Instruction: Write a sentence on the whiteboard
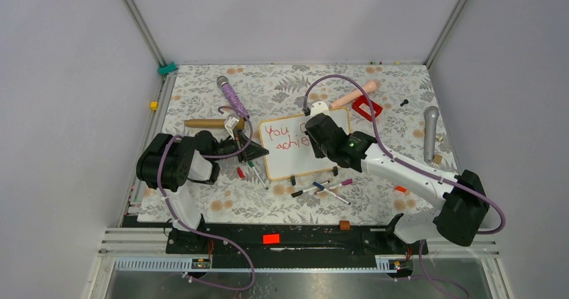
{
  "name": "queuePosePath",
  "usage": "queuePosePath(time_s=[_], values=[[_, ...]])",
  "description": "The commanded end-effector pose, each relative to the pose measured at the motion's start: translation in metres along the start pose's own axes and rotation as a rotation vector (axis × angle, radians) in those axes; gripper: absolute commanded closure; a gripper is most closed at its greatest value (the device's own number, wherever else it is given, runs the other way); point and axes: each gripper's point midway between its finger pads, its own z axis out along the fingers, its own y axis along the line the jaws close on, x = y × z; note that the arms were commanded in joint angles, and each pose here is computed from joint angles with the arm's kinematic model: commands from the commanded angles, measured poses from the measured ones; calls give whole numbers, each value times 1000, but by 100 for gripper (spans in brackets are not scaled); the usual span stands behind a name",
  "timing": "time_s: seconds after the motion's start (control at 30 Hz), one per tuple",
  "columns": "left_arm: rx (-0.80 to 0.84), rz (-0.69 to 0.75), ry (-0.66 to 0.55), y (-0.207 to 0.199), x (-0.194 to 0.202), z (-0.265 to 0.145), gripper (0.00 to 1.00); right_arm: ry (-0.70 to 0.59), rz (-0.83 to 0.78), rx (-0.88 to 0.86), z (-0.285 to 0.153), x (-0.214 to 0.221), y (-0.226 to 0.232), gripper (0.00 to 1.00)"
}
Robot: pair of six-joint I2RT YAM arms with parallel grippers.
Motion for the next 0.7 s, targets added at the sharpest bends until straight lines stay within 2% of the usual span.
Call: queuePosePath(time_s=[0.0, 0.23, 0.67], values=[[20, 163, -39, -4, -17, 2, 100, -45, 31, 32, -3, -22, -6, 100], [24, 164, -36, -5, -16, 2, 100, -47, 26, 31, -1, -27, -4, 100], [22, 160, -36, -4, -16, 3, 99, 25, 37, 41, 4, 2, -8, 100]])
